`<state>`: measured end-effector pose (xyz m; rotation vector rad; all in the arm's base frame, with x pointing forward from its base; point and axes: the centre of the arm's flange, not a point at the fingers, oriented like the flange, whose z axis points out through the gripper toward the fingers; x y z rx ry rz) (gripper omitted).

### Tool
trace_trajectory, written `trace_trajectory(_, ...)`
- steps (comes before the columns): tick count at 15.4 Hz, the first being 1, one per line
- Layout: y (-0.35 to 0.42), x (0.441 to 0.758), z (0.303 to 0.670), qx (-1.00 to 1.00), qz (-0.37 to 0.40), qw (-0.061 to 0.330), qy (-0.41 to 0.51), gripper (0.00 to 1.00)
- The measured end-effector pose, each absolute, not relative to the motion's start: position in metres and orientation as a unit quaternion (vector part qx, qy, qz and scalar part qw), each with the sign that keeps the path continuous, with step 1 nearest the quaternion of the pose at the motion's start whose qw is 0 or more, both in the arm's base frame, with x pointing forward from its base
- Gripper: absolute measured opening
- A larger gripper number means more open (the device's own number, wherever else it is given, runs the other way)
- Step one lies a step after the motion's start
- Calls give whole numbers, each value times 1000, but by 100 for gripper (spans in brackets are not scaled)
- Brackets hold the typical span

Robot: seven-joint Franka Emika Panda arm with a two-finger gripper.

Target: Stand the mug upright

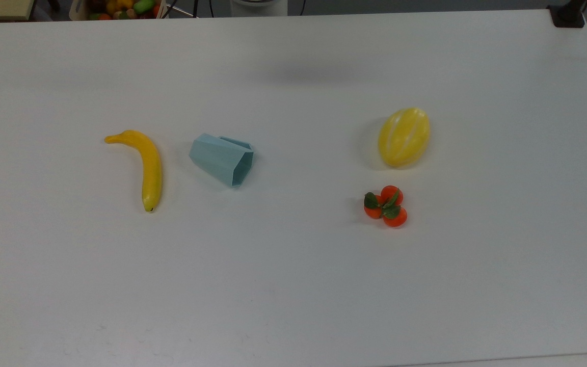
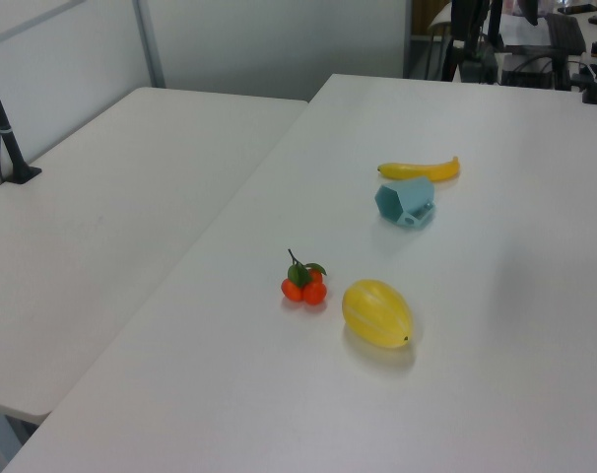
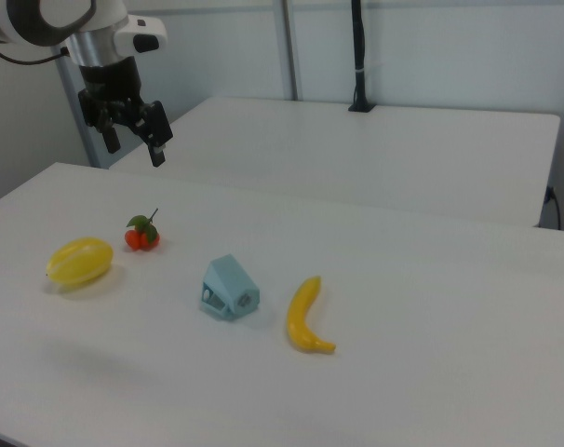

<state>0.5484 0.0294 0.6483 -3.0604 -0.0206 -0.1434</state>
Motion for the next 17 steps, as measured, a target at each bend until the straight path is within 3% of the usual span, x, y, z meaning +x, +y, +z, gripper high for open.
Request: trace_trajectory(17,21,550,646,-999,-45,29,-1,100)
